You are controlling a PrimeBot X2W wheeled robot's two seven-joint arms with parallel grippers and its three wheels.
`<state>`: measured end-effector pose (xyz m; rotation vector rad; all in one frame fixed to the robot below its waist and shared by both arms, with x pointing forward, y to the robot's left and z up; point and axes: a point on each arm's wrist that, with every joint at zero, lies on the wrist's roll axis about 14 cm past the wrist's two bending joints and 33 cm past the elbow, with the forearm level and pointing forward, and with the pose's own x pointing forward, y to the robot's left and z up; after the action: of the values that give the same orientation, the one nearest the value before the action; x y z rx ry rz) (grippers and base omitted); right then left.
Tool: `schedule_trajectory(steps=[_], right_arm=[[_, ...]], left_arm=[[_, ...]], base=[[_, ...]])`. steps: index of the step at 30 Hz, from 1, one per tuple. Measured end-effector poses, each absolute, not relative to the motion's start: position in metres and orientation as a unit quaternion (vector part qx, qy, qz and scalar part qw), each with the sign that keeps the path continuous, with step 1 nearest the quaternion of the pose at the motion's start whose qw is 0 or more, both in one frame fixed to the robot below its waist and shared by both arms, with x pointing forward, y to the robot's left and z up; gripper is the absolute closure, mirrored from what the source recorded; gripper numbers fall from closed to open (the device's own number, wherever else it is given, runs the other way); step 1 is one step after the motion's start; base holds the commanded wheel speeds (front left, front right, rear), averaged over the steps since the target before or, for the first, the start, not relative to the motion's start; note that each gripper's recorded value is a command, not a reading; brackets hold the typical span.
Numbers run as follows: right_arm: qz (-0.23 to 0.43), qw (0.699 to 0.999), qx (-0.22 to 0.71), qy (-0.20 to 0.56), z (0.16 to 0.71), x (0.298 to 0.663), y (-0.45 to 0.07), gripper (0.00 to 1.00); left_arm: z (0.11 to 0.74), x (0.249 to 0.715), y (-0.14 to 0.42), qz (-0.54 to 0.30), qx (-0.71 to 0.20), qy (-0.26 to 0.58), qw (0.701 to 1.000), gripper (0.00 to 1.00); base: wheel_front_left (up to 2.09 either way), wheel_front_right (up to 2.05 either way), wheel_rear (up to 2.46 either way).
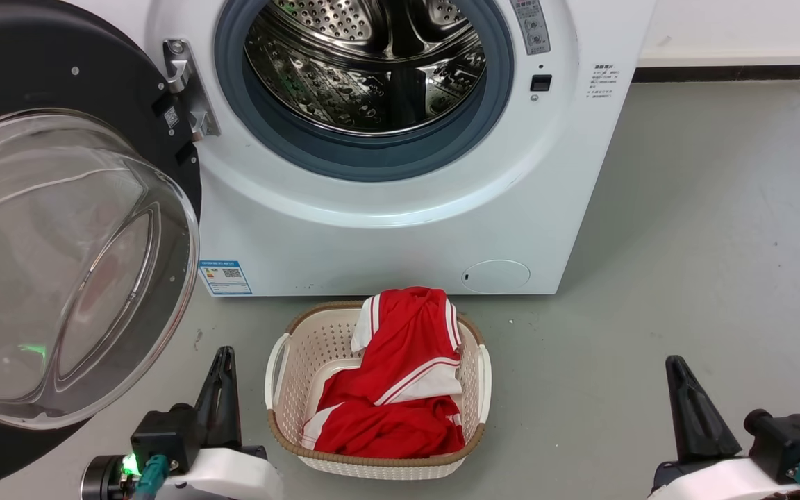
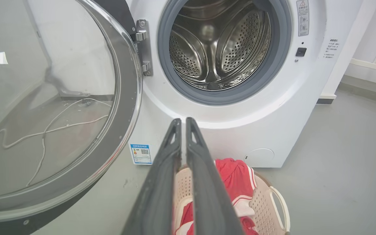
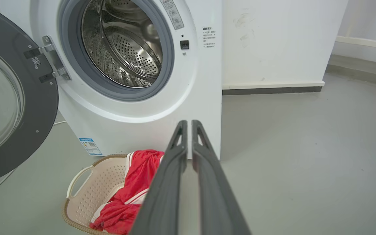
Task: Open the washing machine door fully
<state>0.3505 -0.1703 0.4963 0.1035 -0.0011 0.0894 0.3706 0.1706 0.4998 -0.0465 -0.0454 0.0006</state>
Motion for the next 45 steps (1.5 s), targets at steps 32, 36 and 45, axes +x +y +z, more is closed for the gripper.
schedule_trajectory(steps=[32, 36, 45], right_arm=[[0.005, 0.945, 0.327, 0.017, 0.490, 0.362, -0.185, 1.00], [0.003, 0.935, 0.353, 0.016, 0.492, 0.365, -0.186, 1.00], [-0.004, 0.915, 0.403, 0.020, 0.490, 0.366, -0.189, 1.00]], left_arm=[[0.478, 0.375, 0.189, 0.040, -0.305, 0.050, 0.950, 1.00], [0.478, 0.376, 0.189, 0.041, -0.334, 0.053, 0.940, 1.00], [0.479, 0.379, 0.190, 0.041, -0.388, 0.054, 0.919, 1.00]], base=[[0.00, 0.00, 0.00], [0.00, 0.00, 0.00], [0.00, 0.00, 0.00]])
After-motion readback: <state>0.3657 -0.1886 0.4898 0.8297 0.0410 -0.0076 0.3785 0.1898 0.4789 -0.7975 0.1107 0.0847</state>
